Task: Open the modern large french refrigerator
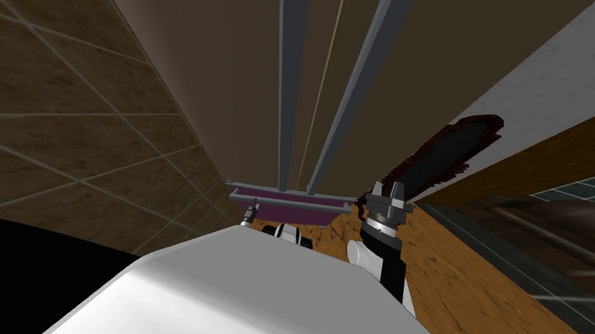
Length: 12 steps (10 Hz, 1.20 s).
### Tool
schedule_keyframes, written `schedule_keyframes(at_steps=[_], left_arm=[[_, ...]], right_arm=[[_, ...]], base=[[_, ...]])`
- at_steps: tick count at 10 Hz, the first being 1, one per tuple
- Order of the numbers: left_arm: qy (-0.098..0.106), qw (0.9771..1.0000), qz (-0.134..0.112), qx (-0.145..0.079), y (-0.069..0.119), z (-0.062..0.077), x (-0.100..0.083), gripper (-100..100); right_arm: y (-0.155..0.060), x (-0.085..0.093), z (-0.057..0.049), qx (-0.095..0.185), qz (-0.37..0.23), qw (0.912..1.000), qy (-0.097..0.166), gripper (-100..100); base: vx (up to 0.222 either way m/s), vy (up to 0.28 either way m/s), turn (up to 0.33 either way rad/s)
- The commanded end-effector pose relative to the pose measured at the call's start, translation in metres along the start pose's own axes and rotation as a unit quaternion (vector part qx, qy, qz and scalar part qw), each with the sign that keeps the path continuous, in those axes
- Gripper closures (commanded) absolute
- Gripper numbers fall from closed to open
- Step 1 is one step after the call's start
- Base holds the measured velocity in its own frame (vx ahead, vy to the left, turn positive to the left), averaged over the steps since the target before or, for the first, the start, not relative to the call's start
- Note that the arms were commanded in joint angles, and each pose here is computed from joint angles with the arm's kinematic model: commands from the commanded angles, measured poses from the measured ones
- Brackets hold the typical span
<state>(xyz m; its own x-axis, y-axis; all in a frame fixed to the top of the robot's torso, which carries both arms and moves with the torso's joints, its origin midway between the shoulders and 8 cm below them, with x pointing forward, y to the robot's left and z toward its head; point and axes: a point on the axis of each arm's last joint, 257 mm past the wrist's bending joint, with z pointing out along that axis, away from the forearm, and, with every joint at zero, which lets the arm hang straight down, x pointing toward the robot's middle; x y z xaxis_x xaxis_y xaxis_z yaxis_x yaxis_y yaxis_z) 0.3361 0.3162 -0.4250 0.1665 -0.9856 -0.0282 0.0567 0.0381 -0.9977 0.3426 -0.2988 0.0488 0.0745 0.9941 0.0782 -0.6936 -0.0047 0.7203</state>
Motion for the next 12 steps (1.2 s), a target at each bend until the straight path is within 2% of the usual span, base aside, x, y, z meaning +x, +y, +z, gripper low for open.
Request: schedule_keyframes(at_steps=[1,2,3,4,6,7,12], left_arm=[[-0.013,0.9999,0.001,0.001,-0.003,0.016,-0.018,-100],[-0.01,1.0,0.001,0.001,-0.002,0.012,-0.012,-100],[0.001,1.0,0.0,0.001,0.0,-0.003,0.002,100],[0.002,1.0,-0.001,0.008,-0.005,0.0,0.002,100],[0.001,1.0,0.0,0.001,0.0,-0.003,0.002,100],[0.011,0.9999,-0.001,0.001,0.0,-0.016,0.015,100],[0.031,0.9995,-0.003,0.002,-0.001,-0.048,0.045,100]], right_arm=[[0.0,0.0,0.0,0.0,0.0,1.0,0.0,0],[0.0,0.0,0.0,0.0,0.0,1.0,0.0,0],[0.0,0.0,0.0,0.0,0.0,1.0,0.0,0],[0.0,0.0,0.0,0.0,0.0,1.0,0.0,0],[0.0,0.0,0.0,0.0,0.0,1.0,0.0,0],[0.0,0.0,0.0,0.0,0.0,1.0,0.0,0],[0.0,0.0,0.0,0.0,0.0,1.0,0.0,0]], base=[[-0.059,-0.033,-0.088],[-0.028,-0.013,-0.018],[0.045,0.036,0.215],[0.055,0.035,0.107],[0.008,0.011,-0.013],[0.037,0.034,0.11],[0.066,0.046,0.101]])
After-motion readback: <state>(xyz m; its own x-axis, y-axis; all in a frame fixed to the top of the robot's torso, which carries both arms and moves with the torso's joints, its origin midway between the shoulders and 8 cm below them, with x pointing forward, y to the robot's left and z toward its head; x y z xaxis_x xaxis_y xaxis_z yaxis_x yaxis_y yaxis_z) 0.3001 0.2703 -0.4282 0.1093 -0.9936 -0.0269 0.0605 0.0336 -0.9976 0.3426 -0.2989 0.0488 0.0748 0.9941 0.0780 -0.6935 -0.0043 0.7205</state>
